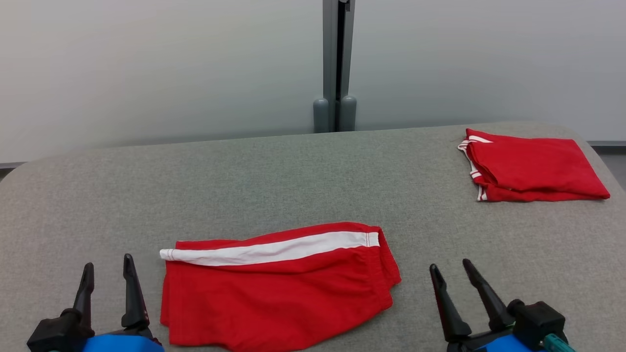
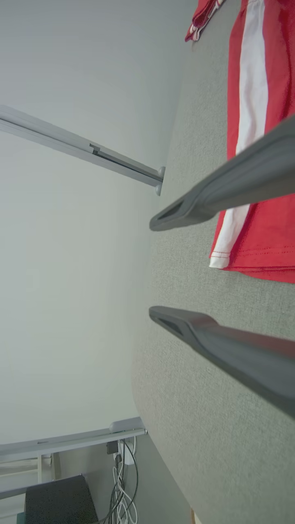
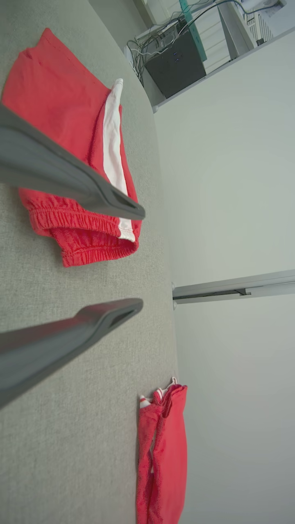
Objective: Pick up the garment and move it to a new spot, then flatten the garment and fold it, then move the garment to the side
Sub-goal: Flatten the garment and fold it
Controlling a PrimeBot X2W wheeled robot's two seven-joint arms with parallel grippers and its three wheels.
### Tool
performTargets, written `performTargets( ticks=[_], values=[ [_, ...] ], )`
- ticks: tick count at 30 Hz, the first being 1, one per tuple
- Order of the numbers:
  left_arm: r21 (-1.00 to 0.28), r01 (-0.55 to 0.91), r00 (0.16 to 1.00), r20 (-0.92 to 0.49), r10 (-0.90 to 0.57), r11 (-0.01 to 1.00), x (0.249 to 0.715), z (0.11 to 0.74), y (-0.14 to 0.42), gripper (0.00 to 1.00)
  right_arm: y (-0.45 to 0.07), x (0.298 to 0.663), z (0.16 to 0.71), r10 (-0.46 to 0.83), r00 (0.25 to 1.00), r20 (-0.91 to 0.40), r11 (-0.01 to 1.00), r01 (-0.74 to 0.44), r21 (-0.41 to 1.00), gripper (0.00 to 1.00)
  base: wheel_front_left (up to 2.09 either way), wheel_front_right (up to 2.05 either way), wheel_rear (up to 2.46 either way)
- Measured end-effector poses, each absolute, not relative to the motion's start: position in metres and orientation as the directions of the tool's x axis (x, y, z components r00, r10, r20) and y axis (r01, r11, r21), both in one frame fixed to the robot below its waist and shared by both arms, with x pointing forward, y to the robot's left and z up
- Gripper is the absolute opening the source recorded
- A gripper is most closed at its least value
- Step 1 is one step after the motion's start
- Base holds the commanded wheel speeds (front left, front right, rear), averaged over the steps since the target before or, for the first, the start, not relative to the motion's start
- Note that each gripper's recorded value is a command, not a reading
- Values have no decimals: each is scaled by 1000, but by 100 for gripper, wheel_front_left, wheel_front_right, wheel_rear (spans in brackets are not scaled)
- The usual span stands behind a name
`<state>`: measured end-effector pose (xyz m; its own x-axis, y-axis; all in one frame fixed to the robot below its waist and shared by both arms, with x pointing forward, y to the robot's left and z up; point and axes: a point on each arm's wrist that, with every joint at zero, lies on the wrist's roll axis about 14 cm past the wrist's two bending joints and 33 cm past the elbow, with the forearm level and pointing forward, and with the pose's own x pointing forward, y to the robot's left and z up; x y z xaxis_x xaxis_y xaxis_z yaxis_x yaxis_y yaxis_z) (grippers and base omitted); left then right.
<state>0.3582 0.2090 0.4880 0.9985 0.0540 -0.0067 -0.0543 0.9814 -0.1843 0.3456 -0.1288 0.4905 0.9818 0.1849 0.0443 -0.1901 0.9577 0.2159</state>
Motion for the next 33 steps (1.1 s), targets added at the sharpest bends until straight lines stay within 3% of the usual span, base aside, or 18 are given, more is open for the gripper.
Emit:
performTargets(
  ticks=[10, 25, 33],
  values=[
    [-36, -47, 999, 17, 48, 998, 339, 490, 221, 100, -143, 354, 495, 152, 987, 57, 971, -160, 179, 100, 0, 0, 0],
    [-23, -52, 998, -31, 52, 998, 324, 472, 222, 100, -144, 343, 469, 158, 987, -27, 978, -152, 143, 100, 0, 0, 0],
    [-32, -77, 997, -23, 76, 997, 323, 474, 228, 100, -108, 363, 483, 271, 962, 11, 958, -271, 95, 100, 0, 0, 0]
  ],
)
